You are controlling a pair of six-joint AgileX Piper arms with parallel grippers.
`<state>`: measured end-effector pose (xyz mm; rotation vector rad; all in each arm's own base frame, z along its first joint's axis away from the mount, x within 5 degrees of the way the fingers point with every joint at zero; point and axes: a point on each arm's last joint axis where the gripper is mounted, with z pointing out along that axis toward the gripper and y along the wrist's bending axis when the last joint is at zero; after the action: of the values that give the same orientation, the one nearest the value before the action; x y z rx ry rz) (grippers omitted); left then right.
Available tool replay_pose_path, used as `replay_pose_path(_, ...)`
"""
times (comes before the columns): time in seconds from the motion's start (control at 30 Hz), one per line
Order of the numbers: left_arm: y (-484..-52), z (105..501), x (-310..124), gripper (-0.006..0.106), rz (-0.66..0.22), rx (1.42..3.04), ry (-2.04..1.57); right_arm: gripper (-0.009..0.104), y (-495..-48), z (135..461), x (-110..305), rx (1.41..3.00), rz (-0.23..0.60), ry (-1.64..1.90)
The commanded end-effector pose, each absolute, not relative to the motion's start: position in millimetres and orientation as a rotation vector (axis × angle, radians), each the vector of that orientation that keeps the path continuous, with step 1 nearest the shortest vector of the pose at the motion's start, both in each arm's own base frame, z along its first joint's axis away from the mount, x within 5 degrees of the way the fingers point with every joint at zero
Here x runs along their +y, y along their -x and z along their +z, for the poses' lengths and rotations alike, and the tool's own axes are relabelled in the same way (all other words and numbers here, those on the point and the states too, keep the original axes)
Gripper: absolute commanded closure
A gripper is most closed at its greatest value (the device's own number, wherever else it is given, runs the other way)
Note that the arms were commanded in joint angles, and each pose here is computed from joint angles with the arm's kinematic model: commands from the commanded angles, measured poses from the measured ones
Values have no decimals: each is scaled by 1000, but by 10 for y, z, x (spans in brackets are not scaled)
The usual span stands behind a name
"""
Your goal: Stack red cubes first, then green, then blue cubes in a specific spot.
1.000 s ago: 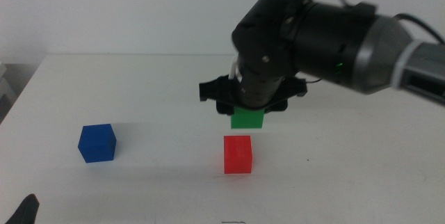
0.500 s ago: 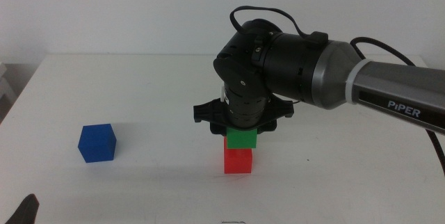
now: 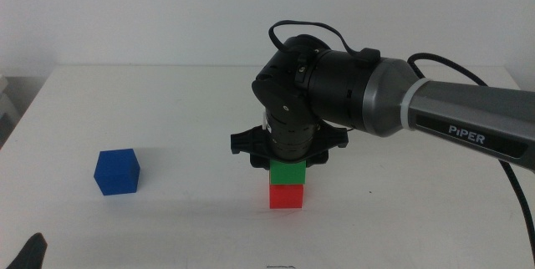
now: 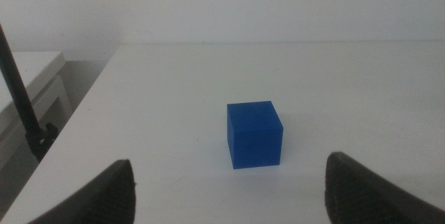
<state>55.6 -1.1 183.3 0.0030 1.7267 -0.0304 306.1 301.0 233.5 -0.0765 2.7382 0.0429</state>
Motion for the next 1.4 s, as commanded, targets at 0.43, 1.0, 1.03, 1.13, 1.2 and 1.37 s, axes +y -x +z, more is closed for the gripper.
replay_pose_path(0.43, -551, 1927, -14, 7, -52, 1626, 13, 96, -3080, 2526, 3027, 2671, 112, 84)
replay_pose_path(1.0, -551, 1927, -14, 7, -52, 1626, 13, 3, -2941, 2982, 2889, 2609, 167, 76)
replay_pose_path(1.03, -551, 1927, -14, 7, -52, 1626, 13, 3, -2896, 3090, 2856, 2594, 183, 73)
replay_pose_path(1.13, -551, 1927, -14, 7, -52, 1626, 13, 3, -2756, 3431, 2703, 2538, 210, 63)
replay_pose_path(1.2, -551, 1927, -14, 7, -52, 1626, 13, 3, -2644, 3663, 2574, 2491, 202, 76)
replay_pose_path(1.37, -551, 1927, -14, 7, -52, 1626, 13, 3, -2319, 4193, 2167, 2347, 156, 266)
